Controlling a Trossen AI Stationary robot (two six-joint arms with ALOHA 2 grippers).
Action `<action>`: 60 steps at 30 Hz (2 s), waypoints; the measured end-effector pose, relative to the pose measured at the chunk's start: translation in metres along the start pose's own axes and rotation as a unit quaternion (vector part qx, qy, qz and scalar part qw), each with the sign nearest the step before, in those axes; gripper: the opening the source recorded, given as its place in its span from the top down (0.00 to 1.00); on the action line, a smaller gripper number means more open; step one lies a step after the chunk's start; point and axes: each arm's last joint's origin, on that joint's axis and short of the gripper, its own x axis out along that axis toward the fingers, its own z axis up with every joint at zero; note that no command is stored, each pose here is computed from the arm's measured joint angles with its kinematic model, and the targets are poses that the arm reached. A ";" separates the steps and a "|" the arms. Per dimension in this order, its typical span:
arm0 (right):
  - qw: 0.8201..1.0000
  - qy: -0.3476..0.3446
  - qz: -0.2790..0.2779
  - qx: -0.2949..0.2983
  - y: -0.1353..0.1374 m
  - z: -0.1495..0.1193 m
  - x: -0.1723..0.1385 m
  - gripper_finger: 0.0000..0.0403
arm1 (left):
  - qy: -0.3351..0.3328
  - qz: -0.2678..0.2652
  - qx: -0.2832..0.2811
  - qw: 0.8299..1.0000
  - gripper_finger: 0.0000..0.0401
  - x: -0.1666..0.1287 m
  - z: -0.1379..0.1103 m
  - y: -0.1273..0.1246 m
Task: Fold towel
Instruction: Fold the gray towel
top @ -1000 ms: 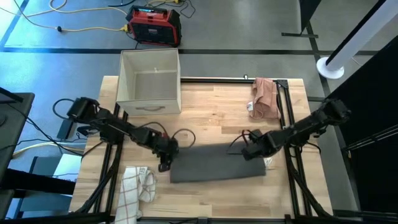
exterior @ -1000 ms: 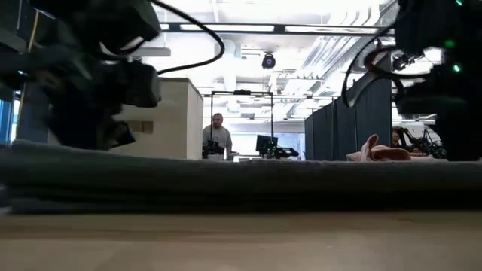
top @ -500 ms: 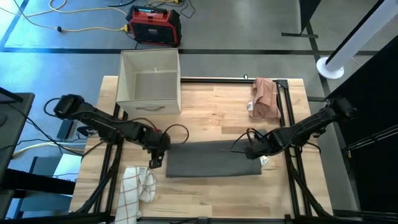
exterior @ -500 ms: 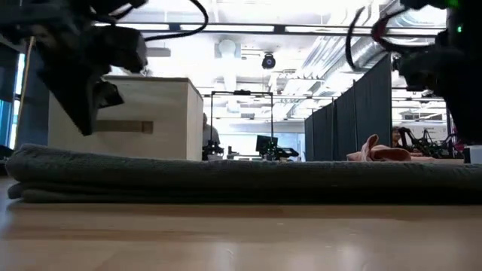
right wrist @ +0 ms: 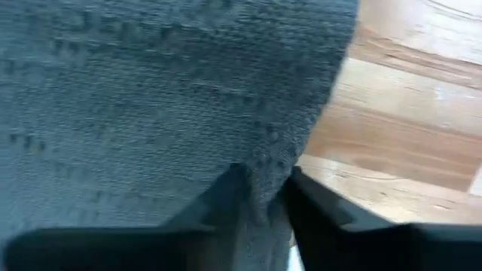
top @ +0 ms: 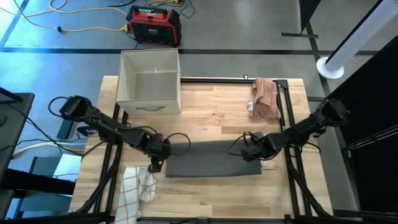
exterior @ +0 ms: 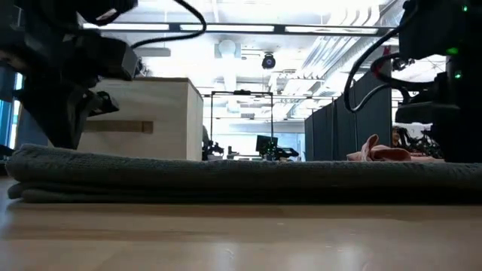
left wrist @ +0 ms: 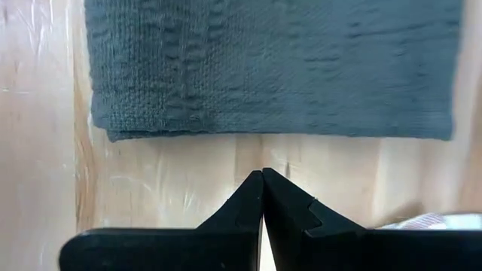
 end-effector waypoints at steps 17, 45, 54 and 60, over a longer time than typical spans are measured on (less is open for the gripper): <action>0.997 -0.045 0.066 -0.025 -0.015 0.014 -0.134 0.96 | -0.122 -0.023 -0.063 0.990 1.00 0.039 0.011 0.018; 0.917 -0.055 0.361 -0.161 0.165 0.070 -0.056 0.92 | -0.219 -0.021 -0.126 0.967 1.00 0.075 0.044 0.052; 0.915 -0.051 0.363 -0.171 0.156 0.071 -0.072 0.64 | -0.222 -0.023 -0.129 0.966 1.00 0.066 0.044 0.052; 0.921 -0.061 0.342 -0.175 0.121 0.066 -0.113 0.60 | -0.218 -0.006 -0.142 0.966 1.00 0.027 0.033 0.048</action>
